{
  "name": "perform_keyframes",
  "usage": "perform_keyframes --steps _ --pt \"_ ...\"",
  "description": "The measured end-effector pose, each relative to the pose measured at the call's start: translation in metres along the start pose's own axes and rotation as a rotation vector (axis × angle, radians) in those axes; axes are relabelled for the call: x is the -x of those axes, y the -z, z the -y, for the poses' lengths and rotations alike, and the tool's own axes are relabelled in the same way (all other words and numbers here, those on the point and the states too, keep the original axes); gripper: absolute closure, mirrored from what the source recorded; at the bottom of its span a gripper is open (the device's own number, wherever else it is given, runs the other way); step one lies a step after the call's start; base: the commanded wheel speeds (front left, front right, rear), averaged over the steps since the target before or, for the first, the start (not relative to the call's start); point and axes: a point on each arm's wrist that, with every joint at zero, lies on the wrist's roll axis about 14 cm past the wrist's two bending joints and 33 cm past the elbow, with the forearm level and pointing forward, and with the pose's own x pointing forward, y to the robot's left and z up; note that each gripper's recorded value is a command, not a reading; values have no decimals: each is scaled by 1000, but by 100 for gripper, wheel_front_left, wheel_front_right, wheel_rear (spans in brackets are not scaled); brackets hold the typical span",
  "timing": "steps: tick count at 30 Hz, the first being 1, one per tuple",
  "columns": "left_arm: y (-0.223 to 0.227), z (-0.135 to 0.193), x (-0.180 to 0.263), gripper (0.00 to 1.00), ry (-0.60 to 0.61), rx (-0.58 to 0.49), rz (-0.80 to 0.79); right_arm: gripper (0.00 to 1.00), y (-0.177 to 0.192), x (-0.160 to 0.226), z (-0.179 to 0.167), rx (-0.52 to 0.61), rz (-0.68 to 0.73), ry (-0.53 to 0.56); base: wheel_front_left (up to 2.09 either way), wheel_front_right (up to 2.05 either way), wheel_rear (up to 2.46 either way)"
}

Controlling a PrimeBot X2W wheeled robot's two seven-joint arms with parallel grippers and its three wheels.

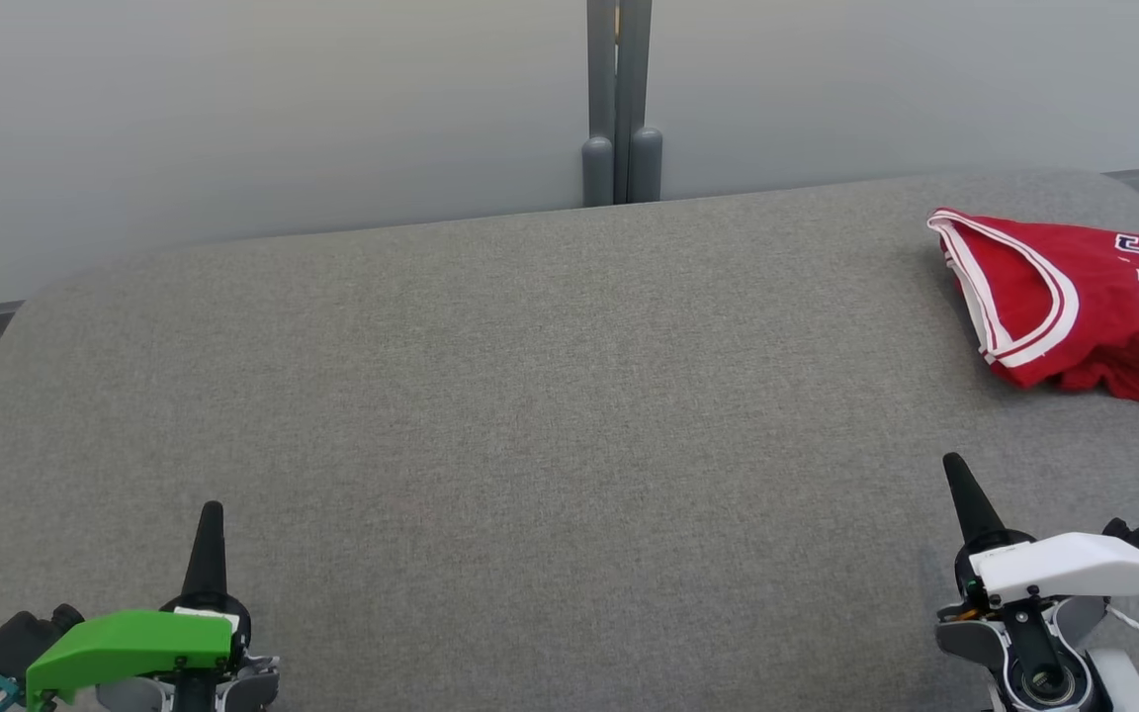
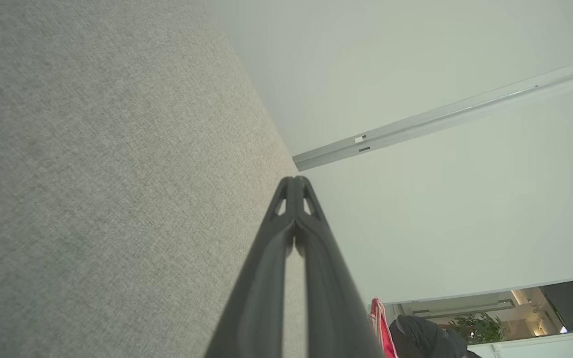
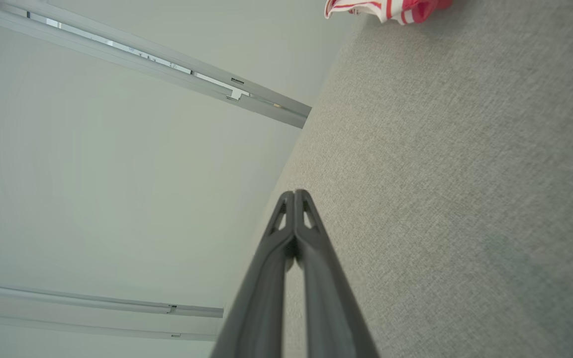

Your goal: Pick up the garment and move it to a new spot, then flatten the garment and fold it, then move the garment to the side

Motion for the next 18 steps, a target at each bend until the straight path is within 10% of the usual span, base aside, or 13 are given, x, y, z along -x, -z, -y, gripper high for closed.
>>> perform_keyframes --steps 18 --pt "-8 8 -5 100 31 153 9 100 0 -8 -9 -169 -14 -28 0 0 0"
